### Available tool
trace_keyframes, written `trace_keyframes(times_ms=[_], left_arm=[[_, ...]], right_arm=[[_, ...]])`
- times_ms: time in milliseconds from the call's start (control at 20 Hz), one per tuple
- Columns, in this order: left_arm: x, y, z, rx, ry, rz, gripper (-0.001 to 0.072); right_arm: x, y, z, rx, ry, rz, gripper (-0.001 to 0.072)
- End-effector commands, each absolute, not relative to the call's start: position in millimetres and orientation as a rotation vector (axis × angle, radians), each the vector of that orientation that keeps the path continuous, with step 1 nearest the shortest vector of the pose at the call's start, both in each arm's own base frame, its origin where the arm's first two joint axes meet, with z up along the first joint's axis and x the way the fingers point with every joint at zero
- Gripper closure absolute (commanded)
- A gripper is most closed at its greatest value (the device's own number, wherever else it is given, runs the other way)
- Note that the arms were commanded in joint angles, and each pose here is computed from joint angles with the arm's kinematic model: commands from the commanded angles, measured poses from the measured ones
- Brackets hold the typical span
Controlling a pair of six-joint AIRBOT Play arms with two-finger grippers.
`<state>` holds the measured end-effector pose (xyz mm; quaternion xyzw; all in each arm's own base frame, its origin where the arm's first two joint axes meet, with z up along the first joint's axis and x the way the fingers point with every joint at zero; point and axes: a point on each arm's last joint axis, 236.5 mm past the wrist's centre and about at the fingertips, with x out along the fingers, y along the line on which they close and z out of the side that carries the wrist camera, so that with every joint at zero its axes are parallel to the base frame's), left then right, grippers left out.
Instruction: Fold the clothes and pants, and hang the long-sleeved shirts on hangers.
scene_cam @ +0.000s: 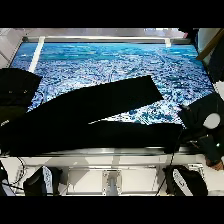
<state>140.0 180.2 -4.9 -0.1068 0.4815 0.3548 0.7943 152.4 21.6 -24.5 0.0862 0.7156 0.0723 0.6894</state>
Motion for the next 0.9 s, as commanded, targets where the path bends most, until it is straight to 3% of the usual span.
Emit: trace_keyframes(times_ms=[0,50,200,300,400,550,650,850], left_arm=[[124.6,184.5,-5.7,-0.274,1.024,0.827,0.0115],[129.2,188.3,7.3,-0.285,0.984,0.843,0.0027],[163.5,221.6,88.7,-0.217,0.696,0.895,0.0028],[184.0,241.8,109.8,-0.243,0.627,0.910,0.0028],[202.5,256.7,74.5,-0.330,0.769,0.885,0.0029],[220.3,263.4,-0.9,-0.472,1.097,0.795,0.0029],[234.5,256.0,-37.3,-0.559,1.255,0.687,0.0086],[255.4,255.0,-70.5,-0.626,1.346,0.581,0.0137]], right_arm=[[136.0,20.8,-32.1,0.198,1.631,0.137,0.0234],[148.7,17.5,-20.1,0.184,1.582,0.130,0.0235],[213.0,2.5,38.3,0.127,1.305,0.085,0.0235],[262.9,-8.3,83.9,0.119,1.066,0.035,0.0246],[284.3,-12.0,102.2,0.132,0.990,0.018,0.0265],[289.4,-2.0,81.9,0.185,1.089,0.059,0.0262],[294.0,4.5,67.8,0.224,1.140,0.082,0.0262],[299.3,16.3,56.5,0.288,1.179,0.117,0.0262]])
